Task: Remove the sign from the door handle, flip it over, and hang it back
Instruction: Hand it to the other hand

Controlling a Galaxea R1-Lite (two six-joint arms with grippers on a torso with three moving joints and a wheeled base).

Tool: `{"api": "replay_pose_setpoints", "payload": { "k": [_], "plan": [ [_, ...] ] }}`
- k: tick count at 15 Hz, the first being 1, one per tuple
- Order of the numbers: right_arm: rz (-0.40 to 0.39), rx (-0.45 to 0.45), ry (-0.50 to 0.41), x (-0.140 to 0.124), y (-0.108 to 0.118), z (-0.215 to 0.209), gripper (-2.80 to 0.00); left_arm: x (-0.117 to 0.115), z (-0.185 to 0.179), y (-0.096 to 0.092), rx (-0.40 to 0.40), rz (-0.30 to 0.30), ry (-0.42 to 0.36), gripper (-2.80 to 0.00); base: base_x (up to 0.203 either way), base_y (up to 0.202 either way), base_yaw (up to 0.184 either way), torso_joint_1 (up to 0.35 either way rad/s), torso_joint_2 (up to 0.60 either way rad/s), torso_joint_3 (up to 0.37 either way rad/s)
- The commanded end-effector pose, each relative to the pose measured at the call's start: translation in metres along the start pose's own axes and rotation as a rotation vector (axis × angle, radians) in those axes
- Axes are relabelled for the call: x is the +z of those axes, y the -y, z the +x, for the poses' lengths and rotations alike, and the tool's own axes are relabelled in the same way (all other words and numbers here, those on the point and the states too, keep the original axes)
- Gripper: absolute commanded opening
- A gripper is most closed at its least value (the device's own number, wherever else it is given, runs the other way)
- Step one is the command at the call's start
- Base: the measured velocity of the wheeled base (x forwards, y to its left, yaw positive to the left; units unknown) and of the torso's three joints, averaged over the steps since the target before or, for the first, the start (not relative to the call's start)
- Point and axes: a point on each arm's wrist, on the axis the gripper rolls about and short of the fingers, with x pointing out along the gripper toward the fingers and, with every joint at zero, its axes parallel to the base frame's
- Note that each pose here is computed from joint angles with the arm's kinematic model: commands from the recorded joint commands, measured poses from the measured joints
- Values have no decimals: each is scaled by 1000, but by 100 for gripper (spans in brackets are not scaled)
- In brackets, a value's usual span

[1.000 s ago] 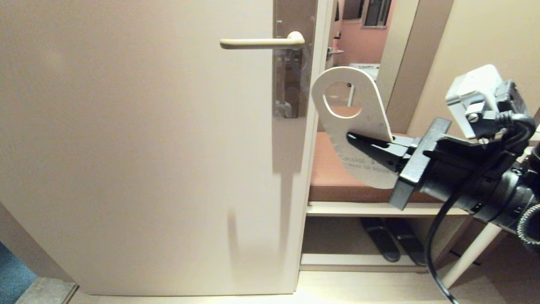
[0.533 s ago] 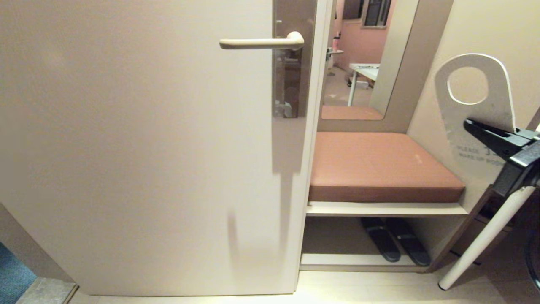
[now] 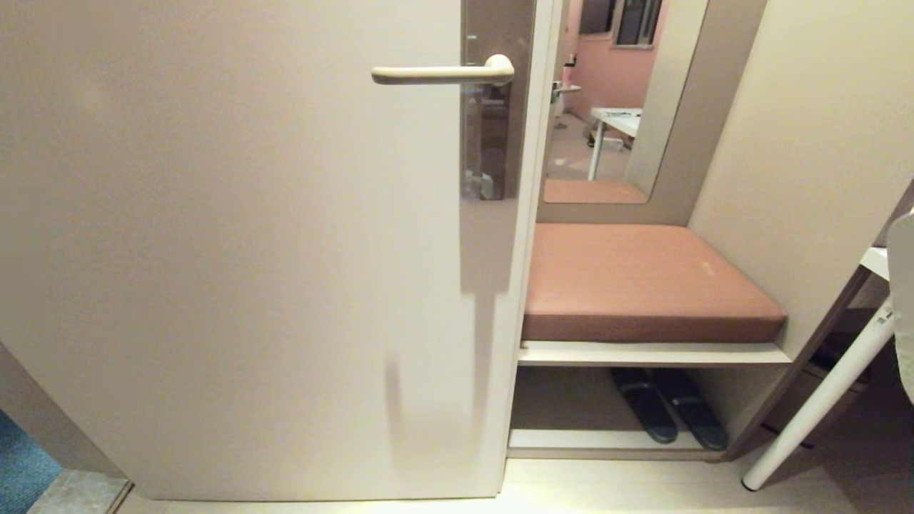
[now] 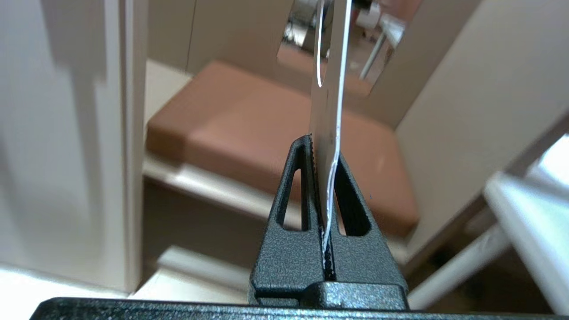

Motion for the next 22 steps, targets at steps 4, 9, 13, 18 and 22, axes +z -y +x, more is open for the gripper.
{"api": "replay_pose_setpoints", "payload": {
  "k": [4,9,13,18,22],
  "plan": [
    [76,-7,-22,-64,-17,-43,-280,0,0,0,1,-1,-1,-280,0,0,0,0,0,0],
    [143,66,-61,-98,-31,-67,-280,0,0,0,1,-1,-1,-280,0,0,0,0,0,0],
    [161,1,-33,-107,-33,-83,-280,0,0,0,1,-1,-1,-280,0,0,0,0,0,0],
    [245,-71,-39,-118,-35,-88,-280,0,0,0,1,-1,-1,-280,0,0,0,0,0,0],
    [249,-71,-37,-118,-35,-87,-280,0,0,0,0,-1,-1,-280,0,0,0,0,0,0]
  ]
}}
